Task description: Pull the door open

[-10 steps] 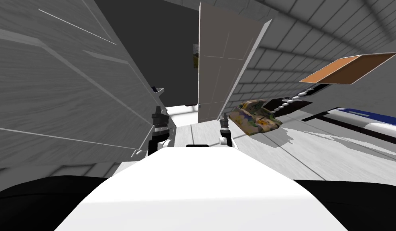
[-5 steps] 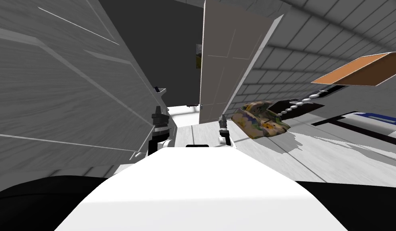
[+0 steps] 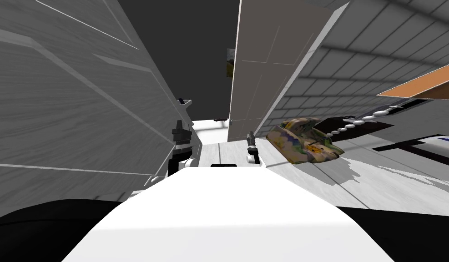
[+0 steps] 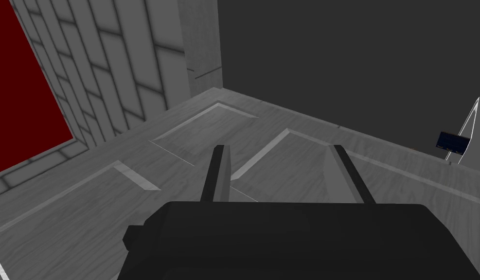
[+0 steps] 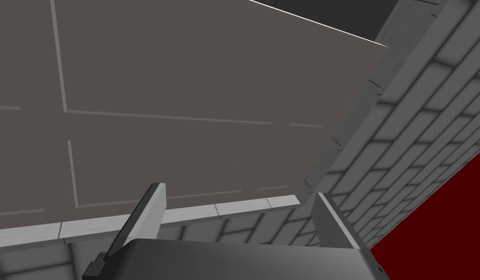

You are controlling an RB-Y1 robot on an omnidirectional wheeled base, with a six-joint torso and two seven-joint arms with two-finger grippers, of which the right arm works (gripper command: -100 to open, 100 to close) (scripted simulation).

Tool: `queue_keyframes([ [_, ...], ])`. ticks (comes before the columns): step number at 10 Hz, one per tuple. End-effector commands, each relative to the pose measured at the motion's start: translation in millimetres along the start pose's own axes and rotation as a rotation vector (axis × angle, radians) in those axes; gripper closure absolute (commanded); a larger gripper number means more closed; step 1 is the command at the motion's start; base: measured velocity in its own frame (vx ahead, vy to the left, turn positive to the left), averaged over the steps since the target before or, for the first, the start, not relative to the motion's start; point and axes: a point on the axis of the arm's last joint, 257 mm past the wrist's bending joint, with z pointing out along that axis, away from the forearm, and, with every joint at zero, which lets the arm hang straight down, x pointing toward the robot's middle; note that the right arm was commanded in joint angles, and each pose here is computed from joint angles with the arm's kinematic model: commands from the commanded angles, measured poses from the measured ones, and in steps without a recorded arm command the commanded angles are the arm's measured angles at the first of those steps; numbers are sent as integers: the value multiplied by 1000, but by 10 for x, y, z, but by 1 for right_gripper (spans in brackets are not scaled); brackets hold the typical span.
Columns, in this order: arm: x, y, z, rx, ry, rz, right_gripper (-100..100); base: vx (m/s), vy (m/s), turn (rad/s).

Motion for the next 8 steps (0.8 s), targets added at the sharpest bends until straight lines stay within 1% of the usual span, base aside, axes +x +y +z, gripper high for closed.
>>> queue_keyframes([
  [1,-1,-139,-13,25,0,10,-100,104,-1,84],
  [4,3,-406,-55,76,0,27,-100,101,-1,106],
  [7,5,-623,-86,117,-2,43,-100,111,6,90],
  [8,5,-714,-111,136,-3,48,-100,109,-4,111],
])
